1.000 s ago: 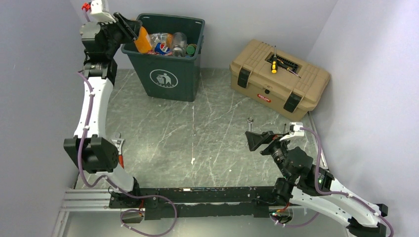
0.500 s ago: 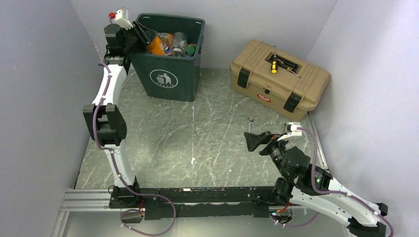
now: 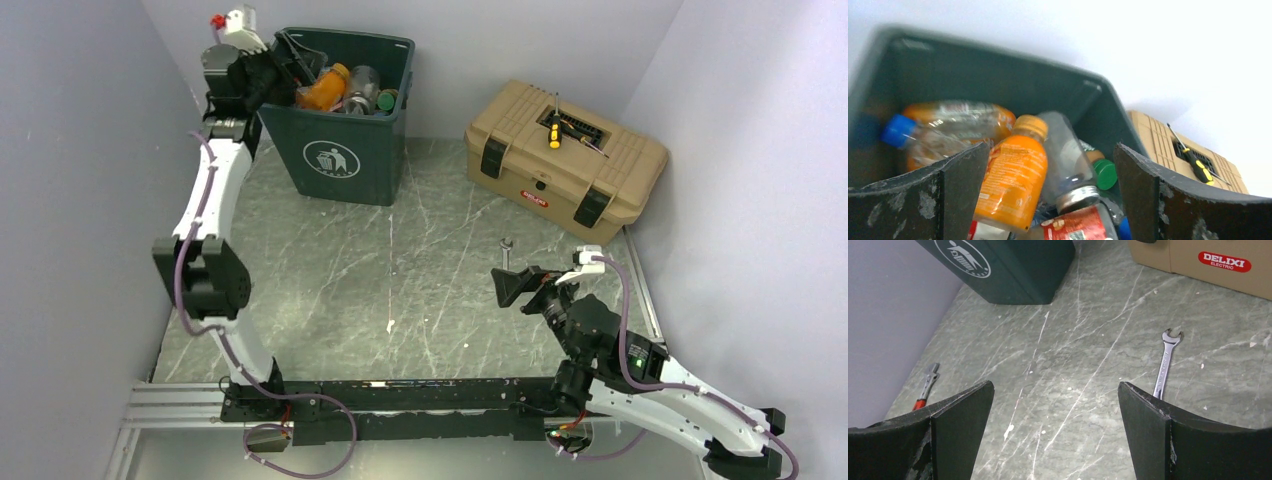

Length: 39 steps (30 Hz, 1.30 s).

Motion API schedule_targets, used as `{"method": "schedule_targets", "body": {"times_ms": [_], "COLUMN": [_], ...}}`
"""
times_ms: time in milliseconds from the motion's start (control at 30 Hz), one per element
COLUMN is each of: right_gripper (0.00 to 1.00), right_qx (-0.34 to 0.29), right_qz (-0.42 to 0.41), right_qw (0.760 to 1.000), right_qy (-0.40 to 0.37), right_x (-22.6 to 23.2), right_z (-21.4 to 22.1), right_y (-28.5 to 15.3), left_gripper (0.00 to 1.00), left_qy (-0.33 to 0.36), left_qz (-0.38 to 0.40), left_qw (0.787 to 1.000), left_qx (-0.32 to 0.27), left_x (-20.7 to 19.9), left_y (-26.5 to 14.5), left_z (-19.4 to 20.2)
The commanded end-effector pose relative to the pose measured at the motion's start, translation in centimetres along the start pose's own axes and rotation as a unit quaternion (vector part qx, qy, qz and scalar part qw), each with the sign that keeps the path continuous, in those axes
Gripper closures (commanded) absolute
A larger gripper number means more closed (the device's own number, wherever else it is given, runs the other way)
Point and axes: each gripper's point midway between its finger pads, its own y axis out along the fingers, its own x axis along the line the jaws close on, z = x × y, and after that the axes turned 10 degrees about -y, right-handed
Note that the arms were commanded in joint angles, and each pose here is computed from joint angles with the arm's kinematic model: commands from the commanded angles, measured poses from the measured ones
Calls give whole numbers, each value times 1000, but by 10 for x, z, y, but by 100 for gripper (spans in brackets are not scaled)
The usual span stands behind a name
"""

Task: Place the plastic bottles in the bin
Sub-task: Place the plastic bottle in the trash bin, then reset both arms

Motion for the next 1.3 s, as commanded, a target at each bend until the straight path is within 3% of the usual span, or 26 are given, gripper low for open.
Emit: {"method": "schedule_targets", "body": {"times_ms": [0,100,267,400,567,633,733,900,1033,1167,1267], "right_gripper": [0,0,0,0,0,0,0,0,0,0,0], "right_qx": [-30,-35,-41,-43,-57,-64,-72,-67,-73,-67,-52], "right_qz": [2,-1,-5,2,1,-1,-8,7,-20,-5,56], "right_qw": [1000,999,999,999,998,998,997,998,996,995,995], "right_qy": [8,9,2,-12,6,8,2,9,39,73,60], "right_x": [-1,0,0,-2,-2,-2,0,4,18,18,4], "right_z": [-22,-25,-29,-38,-55,-60,-63,-55,-46,-33,-25], "right_y": [-3,-5,-5,-8,-14,-16,-15,-4,4,13,21], "left_gripper": [1,0,1,0,0,0,1,1,1,0,1], "left_qy": [117,152,184,184,126,93,36,-51,-60,-28,-17], "left_qz": [19,-17,-90,-156,-267,-316,-416,-496,-461,-455,-449], "left_qw": [980,970,955,954,947,938,907,866,881,886,892], "left_qx": [-157,-188,-214,-181,-127,-105,-48,46,90,86,59], "left_x": [-92,-110,-106,-85,-37,-14,27,62,64,72,79], "left_y": [-79,-115,-183,-229,-280,-295,-320,-336,-325,-323,-317], "left_z": [-108,-118,-112,-80,-25,0,44,114,142,150,155]}}
